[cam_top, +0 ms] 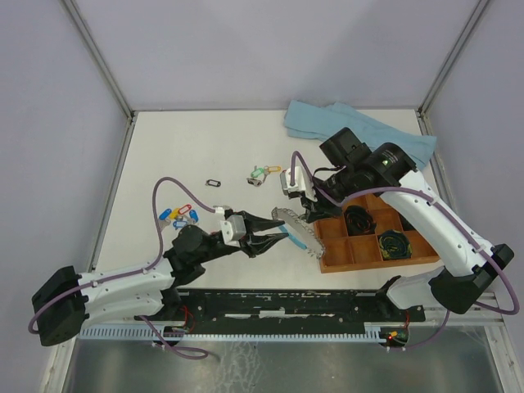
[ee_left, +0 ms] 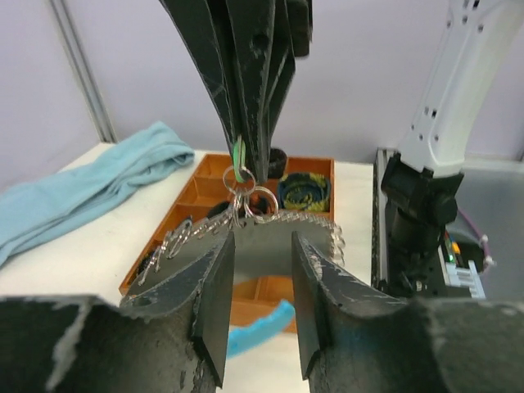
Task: Remove the keys from the keyring
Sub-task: Remove the key from the keyring.
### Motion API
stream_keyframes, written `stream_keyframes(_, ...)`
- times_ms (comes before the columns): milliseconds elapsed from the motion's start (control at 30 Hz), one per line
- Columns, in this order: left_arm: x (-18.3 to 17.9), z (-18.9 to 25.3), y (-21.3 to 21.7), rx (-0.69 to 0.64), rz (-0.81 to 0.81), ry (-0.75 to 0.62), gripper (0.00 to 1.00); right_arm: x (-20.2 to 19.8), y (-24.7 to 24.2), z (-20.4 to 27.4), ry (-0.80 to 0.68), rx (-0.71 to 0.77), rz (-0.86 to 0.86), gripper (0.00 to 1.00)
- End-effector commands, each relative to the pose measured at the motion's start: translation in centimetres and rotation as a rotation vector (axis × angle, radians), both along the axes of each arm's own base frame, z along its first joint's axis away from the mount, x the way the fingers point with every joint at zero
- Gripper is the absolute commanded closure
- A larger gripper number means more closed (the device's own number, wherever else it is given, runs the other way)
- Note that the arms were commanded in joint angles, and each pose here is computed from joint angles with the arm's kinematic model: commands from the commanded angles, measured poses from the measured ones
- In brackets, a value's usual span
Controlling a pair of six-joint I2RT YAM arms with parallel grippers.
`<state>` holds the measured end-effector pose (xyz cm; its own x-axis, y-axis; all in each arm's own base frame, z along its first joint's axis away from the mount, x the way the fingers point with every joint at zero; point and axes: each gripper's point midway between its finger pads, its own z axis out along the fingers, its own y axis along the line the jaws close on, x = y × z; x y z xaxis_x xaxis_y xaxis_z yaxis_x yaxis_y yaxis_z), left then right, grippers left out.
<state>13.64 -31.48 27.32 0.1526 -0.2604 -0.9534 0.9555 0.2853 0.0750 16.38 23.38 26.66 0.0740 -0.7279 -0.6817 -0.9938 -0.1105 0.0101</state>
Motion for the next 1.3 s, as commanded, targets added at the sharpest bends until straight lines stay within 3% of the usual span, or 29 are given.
stream_keyframes(0, -0.1, -0.9, -1.3, 0.096, -0.041, -0.060, 0.61, -0.2, 0.6, 2.2, -0.046, 0.077, 0.037, 0.99)
stream_keyframes(433, 1.5, -1.2, -3.3, 0.106, -0.023, 0.006, 0.60, -0.8, 0.6, 2.1, -0.032, 0.091, 0.054, 0.99)
stream_keyframes(1267, 1.6, 1.8, -2.9, 0.023, -0.006, -0.057, 0.59, -1.3, 0.7, 1.9, -0.007, 0.096, 0.077, 0.99)
